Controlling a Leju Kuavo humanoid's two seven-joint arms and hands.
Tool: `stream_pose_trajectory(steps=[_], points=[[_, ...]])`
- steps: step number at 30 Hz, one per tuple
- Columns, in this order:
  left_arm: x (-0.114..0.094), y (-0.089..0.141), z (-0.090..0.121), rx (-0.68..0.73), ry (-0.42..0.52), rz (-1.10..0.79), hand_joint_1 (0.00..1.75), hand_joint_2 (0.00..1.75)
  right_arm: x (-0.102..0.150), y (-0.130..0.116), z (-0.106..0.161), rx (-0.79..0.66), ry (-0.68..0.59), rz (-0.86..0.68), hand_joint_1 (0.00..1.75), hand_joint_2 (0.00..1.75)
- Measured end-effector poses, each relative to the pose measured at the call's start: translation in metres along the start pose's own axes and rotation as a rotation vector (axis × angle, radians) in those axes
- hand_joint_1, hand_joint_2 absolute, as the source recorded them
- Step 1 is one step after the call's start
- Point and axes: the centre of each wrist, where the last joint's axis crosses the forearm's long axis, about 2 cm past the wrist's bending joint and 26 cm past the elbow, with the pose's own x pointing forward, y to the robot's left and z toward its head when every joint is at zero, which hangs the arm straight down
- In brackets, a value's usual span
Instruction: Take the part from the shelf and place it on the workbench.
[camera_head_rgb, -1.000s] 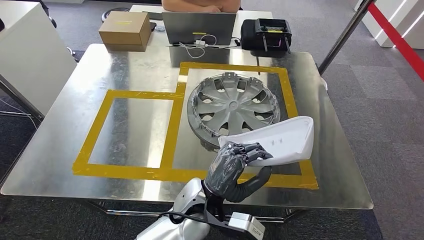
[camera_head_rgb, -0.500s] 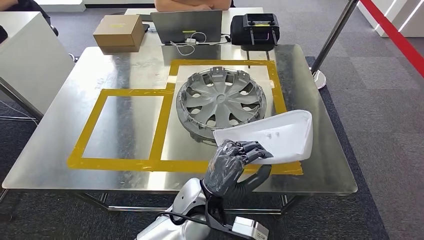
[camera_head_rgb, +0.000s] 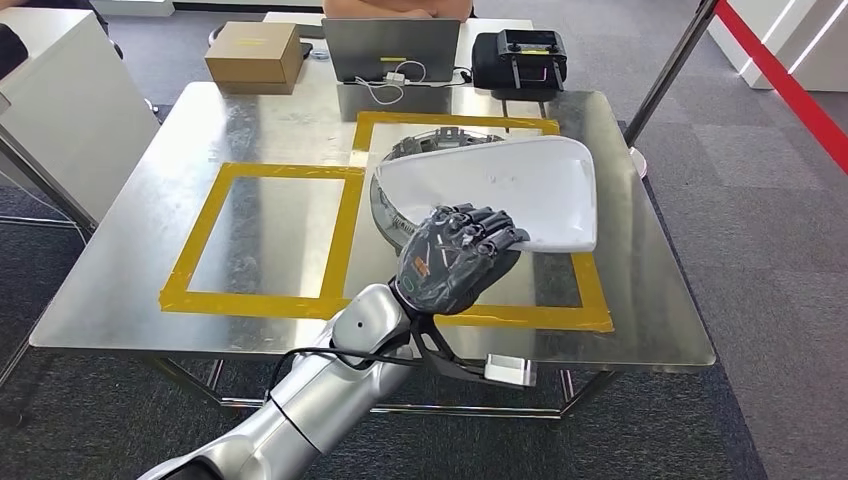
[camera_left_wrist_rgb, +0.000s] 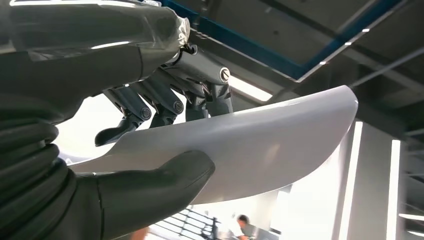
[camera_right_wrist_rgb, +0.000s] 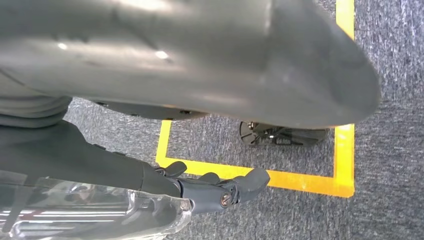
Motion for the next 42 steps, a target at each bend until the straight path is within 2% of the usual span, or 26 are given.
stream_pose_trajectory(steps=[4,7,10,14,21,42], points=[[-0.022,0.005,-0.006,-0.04,0.048,-0.152,1.75,1.75,0.001,0.002,0.0,0.006,-0.001,-0.003,0.0,0.0],[-0.049,0.006,-0.011,-0.089,0.123,-0.251,1.75,1.75,0.002,0.006,0.001,0.016,-0.002,-0.011,0.0,0.0],[-0.074,0.007,-0.01,-0.141,0.129,-0.314,1.75,1.75,0.002,0.008,0.001,0.022,-0.002,-0.017,0.0,0.0],[-0.088,0.006,-0.005,-0.187,0.116,-0.35,1.75,1.75,0.002,0.011,0.002,0.025,-0.002,-0.023,0.0,0.0],[-0.097,0.005,0.003,-0.228,0.107,-0.372,1.75,1.75,0.002,0.011,0.002,0.025,0.0,-0.032,0.0,0.0],[-0.098,0.003,0.007,-0.244,0.093,-0.38,1.75,1.75,0.002,0.012,0.002,0.025,0.0,-0.034,0.0,0.0]])
